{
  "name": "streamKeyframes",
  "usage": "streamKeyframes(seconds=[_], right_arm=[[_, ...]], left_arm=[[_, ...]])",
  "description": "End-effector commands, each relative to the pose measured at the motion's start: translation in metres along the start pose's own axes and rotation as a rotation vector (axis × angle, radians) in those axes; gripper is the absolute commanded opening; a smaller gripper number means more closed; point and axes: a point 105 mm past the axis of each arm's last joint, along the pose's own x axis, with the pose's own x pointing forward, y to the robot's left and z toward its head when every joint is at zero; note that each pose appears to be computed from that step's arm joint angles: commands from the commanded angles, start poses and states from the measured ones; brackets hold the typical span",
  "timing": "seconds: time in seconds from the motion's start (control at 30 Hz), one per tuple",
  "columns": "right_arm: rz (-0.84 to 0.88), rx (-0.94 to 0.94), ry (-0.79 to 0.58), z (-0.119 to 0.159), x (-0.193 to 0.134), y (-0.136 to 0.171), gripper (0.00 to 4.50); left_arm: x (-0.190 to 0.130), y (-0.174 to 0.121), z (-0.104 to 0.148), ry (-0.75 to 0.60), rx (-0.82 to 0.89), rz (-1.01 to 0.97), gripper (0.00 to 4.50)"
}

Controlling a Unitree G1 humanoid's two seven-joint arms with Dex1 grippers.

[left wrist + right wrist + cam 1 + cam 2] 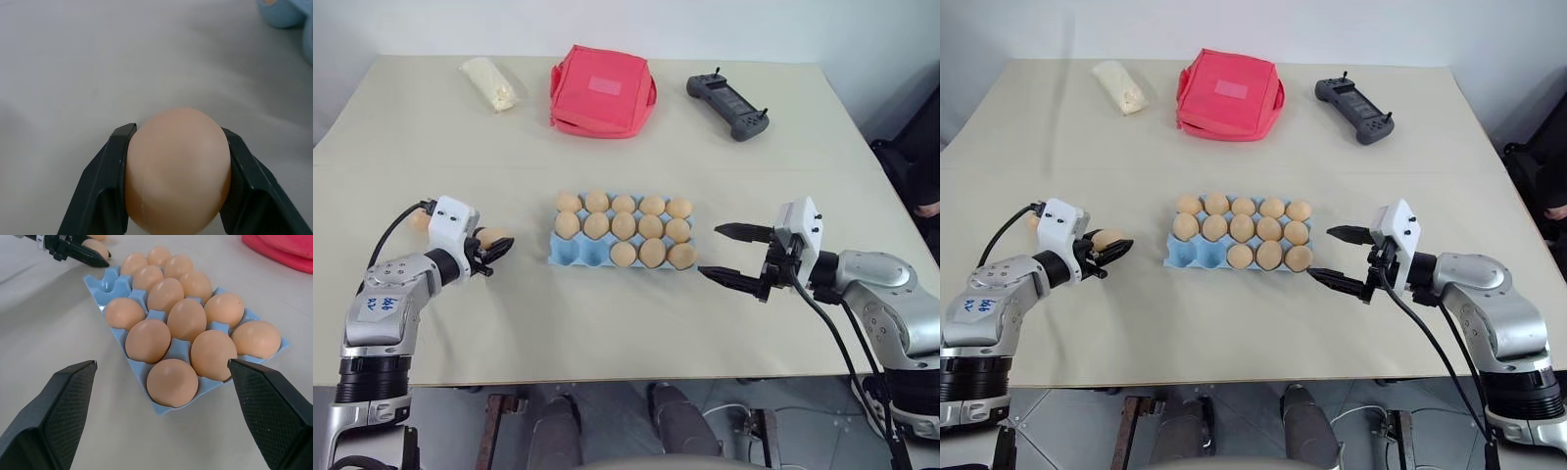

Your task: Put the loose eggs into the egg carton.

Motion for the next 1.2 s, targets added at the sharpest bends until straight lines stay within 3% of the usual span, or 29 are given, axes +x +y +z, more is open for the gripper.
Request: streamKeyframes(seconds=[0.03, 0.23, 0.43, 0.77, 1.03, 1.2], right_arm=[[-0.016, -0.042, -0.024, 0.013, -0.005, 0.0, 4.5], [-0.039, -0.043, -0.025, 0.013, -0.01, 0.001, 4.5], [-0.078, -0.042, -0.026, 0.012, -0.016, 0.004, 4.5], [-0.136, -0.036, -0.021, 0.01, -0.027, 0.011, 4.5], [-0.139, -0.033, -0.023, 0.009, -0.025, 0.011, 4.5], [-0.127, -0.034, -0.024, 0.009, -0.023, 0.01, 4.5]], left_arm=[[-0.006, -0.018, 0.048, -0.164, 0.053, -0.106, 1.82], [0.003, -0.068, 0.074, -0.237, 0.083, -0.356, 1.82], [0.019, -0.109, 0.067, -0.181, 0.109, -0.571, 1.82], [0.03, -0.129, 0.061, -0.135, 0.143, -0.672, 1.82], [0.032, -0.126, 0.066, -0.151, 0.154, -0.653, 4.31], [0.024, -0.117, 0.072, -0.175, 0.162, -0.605, 4.46]])
